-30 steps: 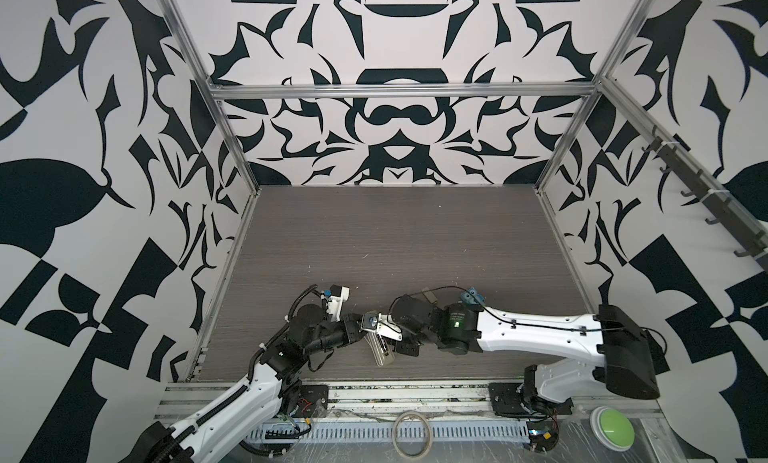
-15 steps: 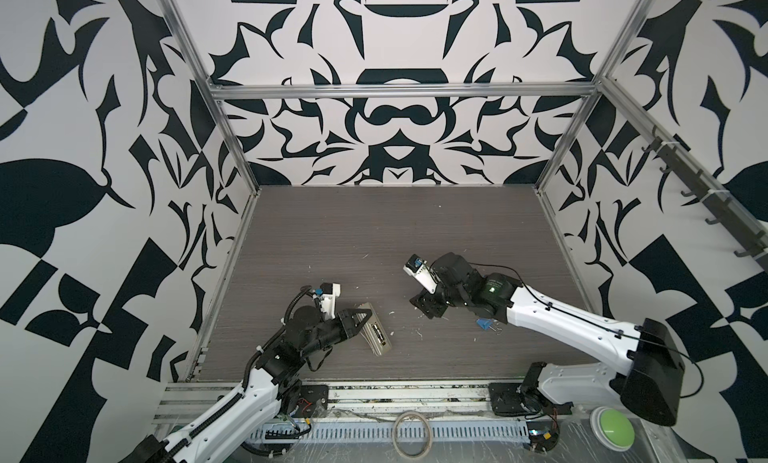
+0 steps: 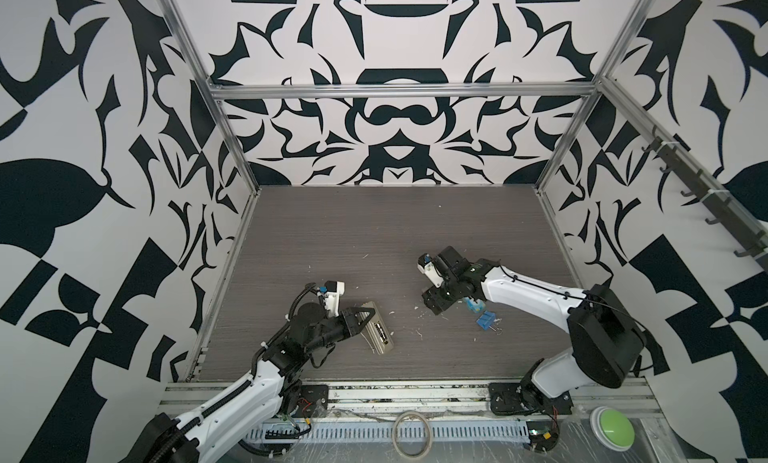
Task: Load the batteries into the remote control
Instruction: 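Lift the right gripper away from the remote toward the beige cover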
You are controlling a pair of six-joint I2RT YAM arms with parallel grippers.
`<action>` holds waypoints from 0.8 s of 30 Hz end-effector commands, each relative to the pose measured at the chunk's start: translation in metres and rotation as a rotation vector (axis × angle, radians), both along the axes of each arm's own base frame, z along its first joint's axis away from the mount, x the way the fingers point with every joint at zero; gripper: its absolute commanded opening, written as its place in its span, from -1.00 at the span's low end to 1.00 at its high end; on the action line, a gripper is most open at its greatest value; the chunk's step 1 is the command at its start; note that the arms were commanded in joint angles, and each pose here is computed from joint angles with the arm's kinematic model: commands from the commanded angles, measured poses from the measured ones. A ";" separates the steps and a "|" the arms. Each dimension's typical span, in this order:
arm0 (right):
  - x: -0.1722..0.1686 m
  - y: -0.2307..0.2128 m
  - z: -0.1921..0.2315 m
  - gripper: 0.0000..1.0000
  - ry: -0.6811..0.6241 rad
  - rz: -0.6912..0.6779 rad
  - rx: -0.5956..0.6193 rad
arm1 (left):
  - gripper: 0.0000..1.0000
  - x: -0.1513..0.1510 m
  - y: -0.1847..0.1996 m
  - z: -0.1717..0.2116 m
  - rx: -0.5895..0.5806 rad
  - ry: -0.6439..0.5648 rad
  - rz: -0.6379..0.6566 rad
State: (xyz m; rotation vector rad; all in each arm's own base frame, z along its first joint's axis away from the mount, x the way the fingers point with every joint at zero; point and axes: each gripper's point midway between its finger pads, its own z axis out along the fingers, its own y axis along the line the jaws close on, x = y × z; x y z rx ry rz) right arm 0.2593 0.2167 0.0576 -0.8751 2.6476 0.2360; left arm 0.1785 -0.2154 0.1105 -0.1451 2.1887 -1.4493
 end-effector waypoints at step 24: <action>0.017 0.017 -0.022 0.31 0.100 -0.024 -0.007 | -1.00 0.005 -0.006 0.026 -0.043 -0.106 -0.021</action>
